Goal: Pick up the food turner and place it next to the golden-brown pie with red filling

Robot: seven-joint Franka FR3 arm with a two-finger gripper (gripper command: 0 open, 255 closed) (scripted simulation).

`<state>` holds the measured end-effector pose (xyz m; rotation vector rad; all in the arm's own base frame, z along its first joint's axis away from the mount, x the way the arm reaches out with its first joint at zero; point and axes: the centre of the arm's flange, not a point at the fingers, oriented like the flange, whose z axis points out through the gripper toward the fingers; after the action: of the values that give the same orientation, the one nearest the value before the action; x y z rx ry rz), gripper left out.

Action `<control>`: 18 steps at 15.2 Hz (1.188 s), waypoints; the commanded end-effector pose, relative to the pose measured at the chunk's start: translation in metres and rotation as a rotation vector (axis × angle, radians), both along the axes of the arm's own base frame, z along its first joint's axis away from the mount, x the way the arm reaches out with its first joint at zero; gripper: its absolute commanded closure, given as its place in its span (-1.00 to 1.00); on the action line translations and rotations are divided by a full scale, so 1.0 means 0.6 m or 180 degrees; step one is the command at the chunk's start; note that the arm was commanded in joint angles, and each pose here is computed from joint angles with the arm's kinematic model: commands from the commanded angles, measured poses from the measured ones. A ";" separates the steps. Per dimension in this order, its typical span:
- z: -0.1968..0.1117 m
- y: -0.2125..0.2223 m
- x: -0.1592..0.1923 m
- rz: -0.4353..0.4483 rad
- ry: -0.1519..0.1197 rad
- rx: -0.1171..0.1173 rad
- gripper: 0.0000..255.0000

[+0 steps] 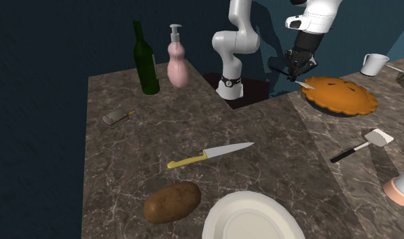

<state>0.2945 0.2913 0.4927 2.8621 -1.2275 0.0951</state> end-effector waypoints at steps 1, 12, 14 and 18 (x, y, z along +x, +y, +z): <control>-0.018 0.001 -0.001 -0.0001 -0.0001 0.0001 1.00; -0.115 0.001 -0.001 -0.0001 -0.0001 0.0001 1.00; -0.132 0.001 -0.001 -0.0001 -0.0001 0.0001 1.00; -0.167 0.001 -0.001 -0.0001 -0.0001 0.0001 1.00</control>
<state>0.2941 0.2913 0.3979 2.8615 -1.2279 0.0947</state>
